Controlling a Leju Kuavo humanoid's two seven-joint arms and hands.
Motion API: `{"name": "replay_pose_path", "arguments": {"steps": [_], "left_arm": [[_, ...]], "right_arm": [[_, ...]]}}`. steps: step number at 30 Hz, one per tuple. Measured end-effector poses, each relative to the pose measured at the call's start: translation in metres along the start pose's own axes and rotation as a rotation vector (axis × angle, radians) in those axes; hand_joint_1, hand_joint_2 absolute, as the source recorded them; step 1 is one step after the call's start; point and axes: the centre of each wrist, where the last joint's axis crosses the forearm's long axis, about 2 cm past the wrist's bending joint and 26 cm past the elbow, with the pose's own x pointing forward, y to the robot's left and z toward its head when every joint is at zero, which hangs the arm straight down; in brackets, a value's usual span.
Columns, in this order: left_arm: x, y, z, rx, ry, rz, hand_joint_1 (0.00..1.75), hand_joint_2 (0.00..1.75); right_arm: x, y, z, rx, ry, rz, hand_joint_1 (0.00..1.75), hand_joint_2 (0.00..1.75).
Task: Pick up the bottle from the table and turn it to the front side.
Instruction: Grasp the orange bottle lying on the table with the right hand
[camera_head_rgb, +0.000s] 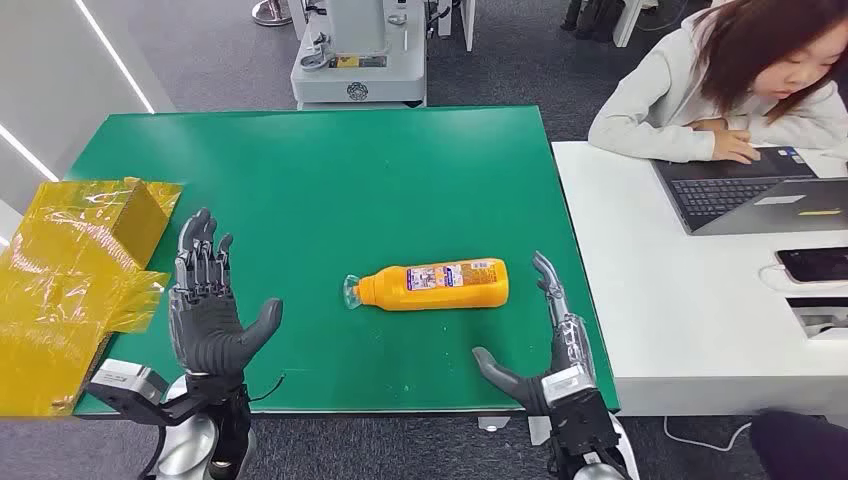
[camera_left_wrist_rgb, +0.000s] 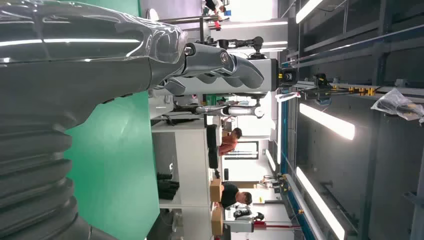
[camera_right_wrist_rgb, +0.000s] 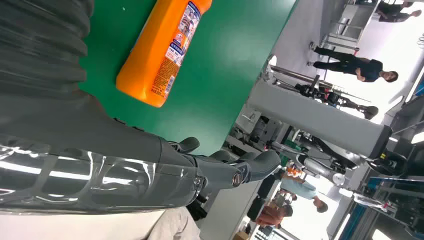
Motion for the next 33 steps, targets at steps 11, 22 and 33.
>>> {"name": "replay_pose_path", "arguments": {"steps": [11,22,33], "left_arm": [[0.0,0.001,0.0,0.0,-0.001,0.0,0.0,1.75],[-0.001,0.001,0.003,0.001,0.007,-0.001,0.0,1.75],[0.0,-0.001,-0.001,-0.021,-0.002,0.004,0.0,1.75]], "right_arm": [[0.0,0.003,0.001,-0.004,0.0,-0.006,0.0,1.75],[0.0,0.005,0.008,-0.013,0.014,-0.001,0.0,1.75],[-0.002,0.001,-0.004,0.016,0.024,0.065,0.0,1.75]]}}
